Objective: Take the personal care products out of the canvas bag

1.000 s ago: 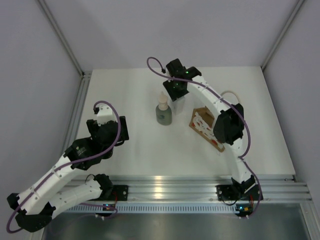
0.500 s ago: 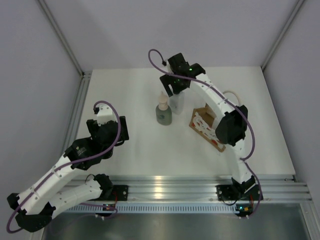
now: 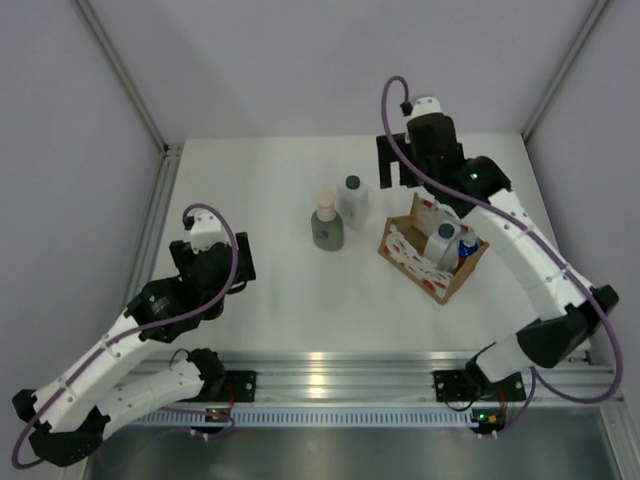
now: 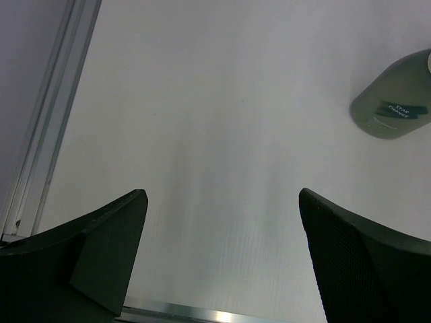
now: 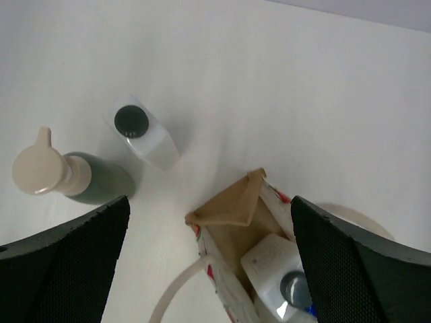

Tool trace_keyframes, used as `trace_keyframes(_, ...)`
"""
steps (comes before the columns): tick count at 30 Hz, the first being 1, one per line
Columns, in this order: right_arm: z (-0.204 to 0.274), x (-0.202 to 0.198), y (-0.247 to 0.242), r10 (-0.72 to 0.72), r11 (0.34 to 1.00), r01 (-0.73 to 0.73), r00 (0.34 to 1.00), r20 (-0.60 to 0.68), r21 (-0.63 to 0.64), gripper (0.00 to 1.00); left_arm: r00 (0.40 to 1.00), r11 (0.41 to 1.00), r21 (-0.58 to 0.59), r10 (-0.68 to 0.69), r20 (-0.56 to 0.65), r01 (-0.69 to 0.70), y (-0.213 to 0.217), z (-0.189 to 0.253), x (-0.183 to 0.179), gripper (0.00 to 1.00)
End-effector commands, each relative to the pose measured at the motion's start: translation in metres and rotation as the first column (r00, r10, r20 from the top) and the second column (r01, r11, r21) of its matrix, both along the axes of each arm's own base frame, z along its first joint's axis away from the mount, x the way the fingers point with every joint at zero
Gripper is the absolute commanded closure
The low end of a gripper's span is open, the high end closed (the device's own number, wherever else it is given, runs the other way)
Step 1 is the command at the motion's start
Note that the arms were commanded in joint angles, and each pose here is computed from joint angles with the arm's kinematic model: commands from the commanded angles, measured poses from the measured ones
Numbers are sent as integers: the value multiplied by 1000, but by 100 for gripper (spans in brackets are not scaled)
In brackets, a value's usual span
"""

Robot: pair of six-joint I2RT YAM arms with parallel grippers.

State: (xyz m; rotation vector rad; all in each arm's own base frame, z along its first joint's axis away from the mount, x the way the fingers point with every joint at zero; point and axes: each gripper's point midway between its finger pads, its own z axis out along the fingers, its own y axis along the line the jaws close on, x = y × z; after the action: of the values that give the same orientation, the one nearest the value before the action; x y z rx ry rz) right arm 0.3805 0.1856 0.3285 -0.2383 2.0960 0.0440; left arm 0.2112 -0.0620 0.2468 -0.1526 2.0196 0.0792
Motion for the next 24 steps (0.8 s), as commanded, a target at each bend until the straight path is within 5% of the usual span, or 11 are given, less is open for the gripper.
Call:
trace_keyframes(1, 18, -18, -13, -82, 984, 68, 994, 79, 162, 0, 999, 999, -15, 35, 33, -34, 6, 5, 0, 2)
trace_keyframes(10, -40, -68, -73, -388, 884, 375, 921, -6, 278, 17, 999, 999, -28, 18, 27, -17, 3, 4, -1, 2)
trace_keyframes(24, -64, -99, -98, -388, 908, 392, 920, -54, 145, 32, 1000, 999, -31, -12, 8, 13, -4, 1, 0, 2)
